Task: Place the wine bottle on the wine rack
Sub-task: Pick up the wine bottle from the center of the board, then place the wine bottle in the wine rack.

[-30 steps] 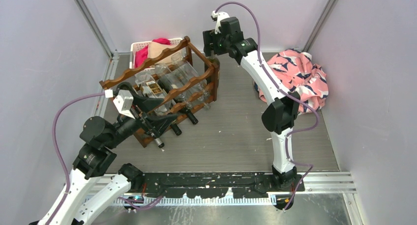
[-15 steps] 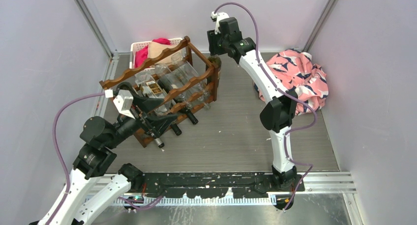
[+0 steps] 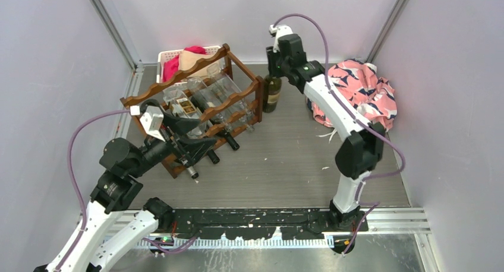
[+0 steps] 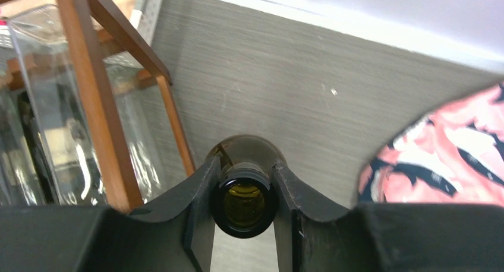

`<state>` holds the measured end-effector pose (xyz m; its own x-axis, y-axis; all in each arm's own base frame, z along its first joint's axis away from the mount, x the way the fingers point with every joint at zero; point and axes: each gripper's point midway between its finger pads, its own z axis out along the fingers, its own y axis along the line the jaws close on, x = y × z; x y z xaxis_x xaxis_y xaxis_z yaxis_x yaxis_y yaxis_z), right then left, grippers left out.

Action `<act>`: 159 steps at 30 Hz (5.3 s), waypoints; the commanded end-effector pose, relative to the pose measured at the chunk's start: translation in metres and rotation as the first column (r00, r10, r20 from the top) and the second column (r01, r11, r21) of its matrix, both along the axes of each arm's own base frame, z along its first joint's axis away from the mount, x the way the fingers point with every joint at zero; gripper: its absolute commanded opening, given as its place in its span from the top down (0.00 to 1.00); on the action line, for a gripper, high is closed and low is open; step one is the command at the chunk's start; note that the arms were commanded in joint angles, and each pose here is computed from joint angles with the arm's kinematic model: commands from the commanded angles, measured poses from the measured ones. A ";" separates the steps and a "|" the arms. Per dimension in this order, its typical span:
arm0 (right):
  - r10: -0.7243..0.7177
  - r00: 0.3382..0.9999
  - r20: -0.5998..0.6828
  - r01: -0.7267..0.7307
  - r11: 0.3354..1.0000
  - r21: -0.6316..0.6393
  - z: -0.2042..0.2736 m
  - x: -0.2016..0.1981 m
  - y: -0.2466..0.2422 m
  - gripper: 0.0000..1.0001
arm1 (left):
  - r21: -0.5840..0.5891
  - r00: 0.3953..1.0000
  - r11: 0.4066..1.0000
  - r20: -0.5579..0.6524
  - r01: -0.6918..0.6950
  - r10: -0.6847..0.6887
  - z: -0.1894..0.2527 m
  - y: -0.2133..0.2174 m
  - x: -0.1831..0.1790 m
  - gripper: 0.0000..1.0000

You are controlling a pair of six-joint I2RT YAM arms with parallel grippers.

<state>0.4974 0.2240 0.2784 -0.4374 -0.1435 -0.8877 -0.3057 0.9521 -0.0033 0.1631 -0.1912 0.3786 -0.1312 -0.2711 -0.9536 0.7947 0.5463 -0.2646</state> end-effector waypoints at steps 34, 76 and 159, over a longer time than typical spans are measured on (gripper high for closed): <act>0.048 0.999 -0.007 -0.035 0.817 0.576 0.049 -0.265 -0.090 0.99 | 0.462 0.869 0.840 0.244 0.285 -0.430 -0.139 -0.135 -0.020 0.11; 0.155 0.981 -0.119 -0.056 0.806 0.590 0.013 -0.282 -0.079 0.51 | 0.495 0.933 0.818 0.042 0.292 -0.358 -0.225 -0.189 0.003 1.00; 0.757 0.653 -0.008 -0.757 0.652 -0.049 -0.050 -0.398 -0.035 0.98 | 0.614 0.791 0.597 -0.073 0.516 -0.608 -0.139 -0.129 -0.046 0.00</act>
<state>0.0839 0.1890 0.1949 -0.1767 -0.5725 -0.8007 -0.9537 0.3006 -0.0045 0.1030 -0.3196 0.1943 0.0099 0.5375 -0.8432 0.9940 -0.0973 -0.0504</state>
